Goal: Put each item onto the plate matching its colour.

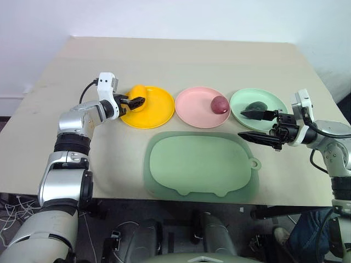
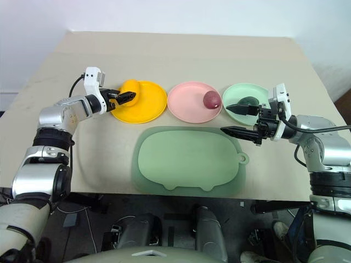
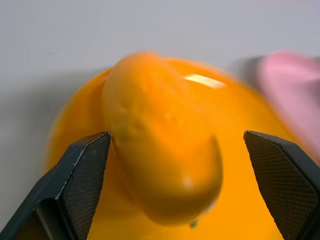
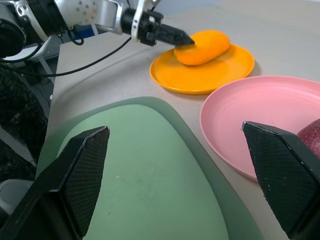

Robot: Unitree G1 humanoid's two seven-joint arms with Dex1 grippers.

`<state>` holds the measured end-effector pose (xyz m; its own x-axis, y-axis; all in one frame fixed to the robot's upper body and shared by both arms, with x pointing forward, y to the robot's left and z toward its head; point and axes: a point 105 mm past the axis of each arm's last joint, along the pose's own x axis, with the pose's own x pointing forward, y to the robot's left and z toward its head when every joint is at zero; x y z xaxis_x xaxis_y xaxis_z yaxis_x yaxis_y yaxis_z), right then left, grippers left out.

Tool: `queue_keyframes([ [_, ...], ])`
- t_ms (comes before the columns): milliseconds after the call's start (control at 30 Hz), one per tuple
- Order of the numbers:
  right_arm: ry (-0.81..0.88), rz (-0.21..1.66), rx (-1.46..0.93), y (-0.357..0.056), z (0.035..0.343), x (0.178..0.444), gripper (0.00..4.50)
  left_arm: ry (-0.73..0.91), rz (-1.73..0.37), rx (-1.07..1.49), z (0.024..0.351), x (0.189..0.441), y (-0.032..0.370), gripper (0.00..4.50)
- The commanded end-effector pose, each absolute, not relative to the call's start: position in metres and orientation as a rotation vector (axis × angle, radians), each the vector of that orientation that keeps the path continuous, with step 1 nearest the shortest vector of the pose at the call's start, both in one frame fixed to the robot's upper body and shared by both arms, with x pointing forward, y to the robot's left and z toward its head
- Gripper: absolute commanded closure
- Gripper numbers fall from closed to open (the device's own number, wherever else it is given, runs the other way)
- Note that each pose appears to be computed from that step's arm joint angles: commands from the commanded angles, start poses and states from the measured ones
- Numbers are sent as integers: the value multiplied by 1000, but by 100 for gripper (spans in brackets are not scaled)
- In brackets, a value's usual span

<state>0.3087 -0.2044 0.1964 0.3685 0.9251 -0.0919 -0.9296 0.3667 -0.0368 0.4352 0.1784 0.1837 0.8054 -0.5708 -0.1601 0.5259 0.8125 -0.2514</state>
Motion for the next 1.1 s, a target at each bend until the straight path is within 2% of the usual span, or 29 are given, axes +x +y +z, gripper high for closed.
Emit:
queue_keyframes([
  [33, 7, 1202, -110, -202, 210, 309, 0, 121, -685, -190, 230, 426, 177, 2],
  [233, 0, 1200, -112, -200, 210, 315, 0, 67, -948, -185, 272, 381, 173, 2],
  [300, -3, 1190, -116, -199, 210, 319, 0, 73, -994, -197, 275, 371, 173, 2],
  [400, -19, 1174, -88, -192, 213, 331, 0, 14, -1133, -147, 280, 338, 177, 2],
  [467, -22, 1173, -74, -189, 214, 336, 0, 82, -1228, -166, 271, 318, 177, 2],
  [600, -19, 1199, -70, -185, 216, 337, 0, 40, -1258, -134, 264, 310, 179, 2],
  [700, -24, 1212, -69, -184, 219, 338, 0, 107, -1361, -126, 243, 296, 179, 2],
  [867, -14, 1233, -67, -182, 217, 340, 0, 129, -1522, -125, 237, 269, 179, 2],
  [1100, -5, 1236, -77, -189, 219, 341, 0, 124, -1499, -143, 237, 273, 180, 2],
])
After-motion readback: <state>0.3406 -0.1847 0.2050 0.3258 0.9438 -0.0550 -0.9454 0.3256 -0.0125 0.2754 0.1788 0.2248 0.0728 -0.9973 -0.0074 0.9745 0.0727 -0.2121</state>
